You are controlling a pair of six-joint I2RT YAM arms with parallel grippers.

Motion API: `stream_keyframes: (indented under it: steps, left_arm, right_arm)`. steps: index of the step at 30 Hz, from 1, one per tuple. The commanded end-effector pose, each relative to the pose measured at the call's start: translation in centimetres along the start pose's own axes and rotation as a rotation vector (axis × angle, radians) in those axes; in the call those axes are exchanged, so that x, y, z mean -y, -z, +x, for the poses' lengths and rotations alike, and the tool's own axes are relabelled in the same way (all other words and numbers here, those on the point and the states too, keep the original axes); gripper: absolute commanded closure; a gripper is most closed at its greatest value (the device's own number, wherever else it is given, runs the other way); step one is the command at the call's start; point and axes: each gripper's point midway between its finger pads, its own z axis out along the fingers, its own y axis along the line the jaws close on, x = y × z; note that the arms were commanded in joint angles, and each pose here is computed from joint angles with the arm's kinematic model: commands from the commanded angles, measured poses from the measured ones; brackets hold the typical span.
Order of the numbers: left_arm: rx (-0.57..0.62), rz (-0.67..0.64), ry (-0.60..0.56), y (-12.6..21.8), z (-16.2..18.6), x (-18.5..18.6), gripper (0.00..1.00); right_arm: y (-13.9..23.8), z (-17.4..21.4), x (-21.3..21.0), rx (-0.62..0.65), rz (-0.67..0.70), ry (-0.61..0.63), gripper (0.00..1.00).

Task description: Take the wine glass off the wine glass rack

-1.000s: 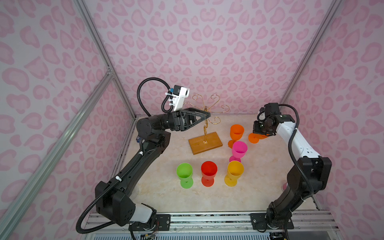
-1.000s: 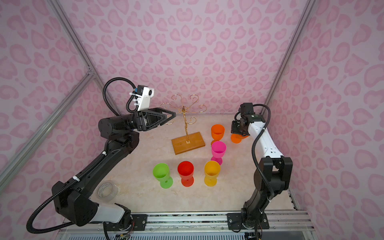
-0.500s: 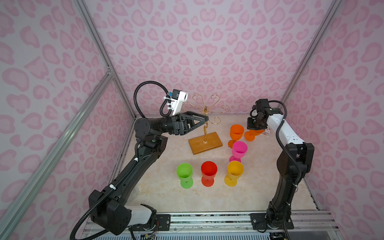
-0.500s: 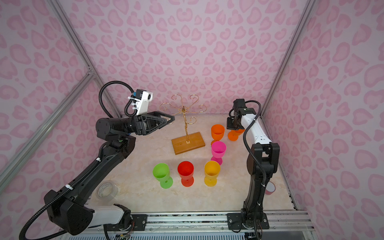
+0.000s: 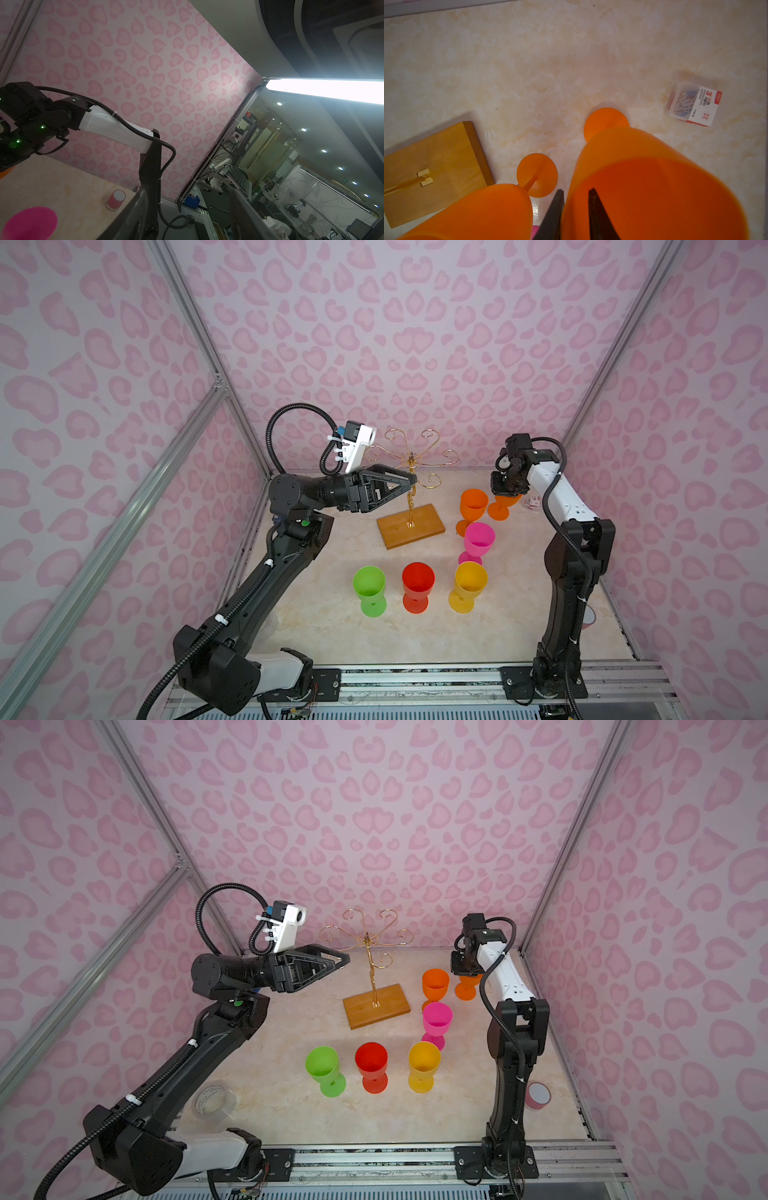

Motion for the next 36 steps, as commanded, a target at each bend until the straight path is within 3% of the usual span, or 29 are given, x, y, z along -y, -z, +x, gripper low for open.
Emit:
stream_keyframes:
  steps: [1, 14, 21, 25, 28, 31, 36]
  left_arm:
    - [-0.007, -0.001, -0.037, 0.1, 0.2, 0.3, 0.36]
    - [-0.010, -0.044, -0.036, 0.5, 0.5, -0.7, 0.36]
    - [0.075, -0.186, -0.071, 3.8, -1.3, -2.4, 0.35]
    - [0.214, -0.441, -0.125, 9.3, -3.3, -4.9, 0.35]
    - [0.334, -0.786, -0.168, 15.3, -4.0, -8.7, 0.35]
    - [0.402, -1.167, -0.224, 21.6, -3.1, -11.9, 0.33]
    - [0.506, -1.608, -0.269, 30.8, -0.3, -15.8, 0.33]
  right_arm:
    - [0.0, 0.3, -0.2, -0.017, -0.006, 0.002, 0.70]
    - [5.1, -1.8, -1.0, 0.114, -0.055, -0.017, 0.63]
    - [12.8, -2.9, -0.9, 0.314, -0.061, -0.018, 0.63]
    - [18.8, -2.2, -0.4, 0.535, -0.060, 0.000, 0.63]
    - [22.4, -0.5, 0.8, 0.717, -0.013, 0.010, 0.58]
    - [22.6, 2.7, 2.1, 0.808, 0.025, 0.022, 0.53]
    - [20.3, 7.2, 3.6, 0.893, 0.058, 0.006, 0.40]
